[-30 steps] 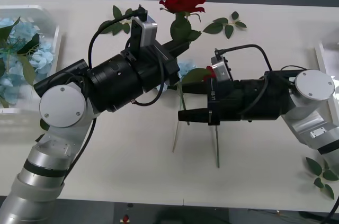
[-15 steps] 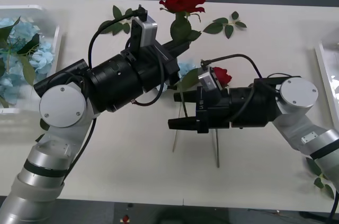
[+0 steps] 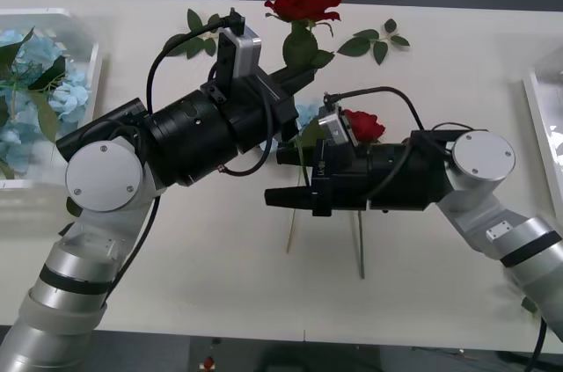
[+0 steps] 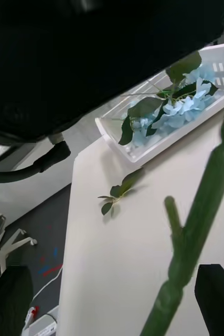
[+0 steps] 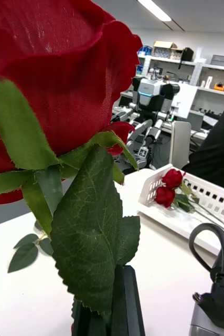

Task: Put the red flowers into the right box and the blue flowers into the left box

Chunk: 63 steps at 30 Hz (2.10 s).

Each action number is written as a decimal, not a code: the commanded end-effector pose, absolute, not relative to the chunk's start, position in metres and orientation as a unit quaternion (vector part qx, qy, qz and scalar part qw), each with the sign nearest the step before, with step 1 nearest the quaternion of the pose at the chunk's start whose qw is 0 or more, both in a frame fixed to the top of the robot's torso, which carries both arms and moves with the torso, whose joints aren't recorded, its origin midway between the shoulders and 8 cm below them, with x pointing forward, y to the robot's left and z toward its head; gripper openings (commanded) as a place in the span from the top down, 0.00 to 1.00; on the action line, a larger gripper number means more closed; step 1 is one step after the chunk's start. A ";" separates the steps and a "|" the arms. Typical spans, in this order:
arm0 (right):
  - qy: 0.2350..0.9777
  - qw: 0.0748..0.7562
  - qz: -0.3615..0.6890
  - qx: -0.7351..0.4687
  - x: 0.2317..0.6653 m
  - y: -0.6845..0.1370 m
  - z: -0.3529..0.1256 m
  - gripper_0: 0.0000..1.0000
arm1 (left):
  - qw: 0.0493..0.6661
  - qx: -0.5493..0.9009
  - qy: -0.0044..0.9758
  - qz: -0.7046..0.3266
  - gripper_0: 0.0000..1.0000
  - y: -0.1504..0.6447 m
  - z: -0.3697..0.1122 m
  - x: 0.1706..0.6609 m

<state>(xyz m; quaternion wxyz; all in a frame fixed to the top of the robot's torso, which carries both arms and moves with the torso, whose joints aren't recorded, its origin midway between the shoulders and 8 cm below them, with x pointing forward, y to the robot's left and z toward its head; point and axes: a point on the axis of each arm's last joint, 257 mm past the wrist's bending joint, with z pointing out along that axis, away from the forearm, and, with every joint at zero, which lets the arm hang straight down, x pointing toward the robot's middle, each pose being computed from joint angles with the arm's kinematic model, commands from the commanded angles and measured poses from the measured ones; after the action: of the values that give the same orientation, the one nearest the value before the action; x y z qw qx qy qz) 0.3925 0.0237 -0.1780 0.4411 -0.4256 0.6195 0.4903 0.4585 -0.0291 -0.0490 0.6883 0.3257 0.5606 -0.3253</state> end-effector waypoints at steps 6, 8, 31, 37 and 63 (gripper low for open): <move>0.592 0.463 0.492 -0.439 0.396 0.042 -0.151 0.34 | 0.702 0.343 0.536 -0.320 1.00 -0.039 -0.030 0.452; 0.590 0.465 0.494 -0.438 0.396 0.044 -0.149 0.53 | 0.702 0.343 0.536 -0.320 1.00 -0.039 -0.030 0.452; 0.588 0.468 0.494 -0.436 0.397 0.052 -0.146 1.00 | 0.702 0.343 0.536 -0.320 0.00 -0.039 -0.030 0.452; 0.590 0.470 0.492 -0.434 0.399 0.050 -0.147 1.00 | 0.702 0.343 0.536 -0.320 0.00 -0.039 -0.030 0.452; 0.713 0.483 0.388 -0.328 0.476 -0.114 -0.157 1.00 | 0.702 0.343 0.536 -0.320 0.00 -0.039 -0.030 0.452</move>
<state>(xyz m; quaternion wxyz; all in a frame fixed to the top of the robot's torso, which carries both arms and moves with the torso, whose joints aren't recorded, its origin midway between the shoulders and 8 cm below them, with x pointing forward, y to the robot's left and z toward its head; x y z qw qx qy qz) 0.4707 -0.0845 -0.1618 0.4852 -0.3537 0.6947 0.3961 0.4608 -0.0301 -0.0525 0.6877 0.3221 0.5638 -0.3248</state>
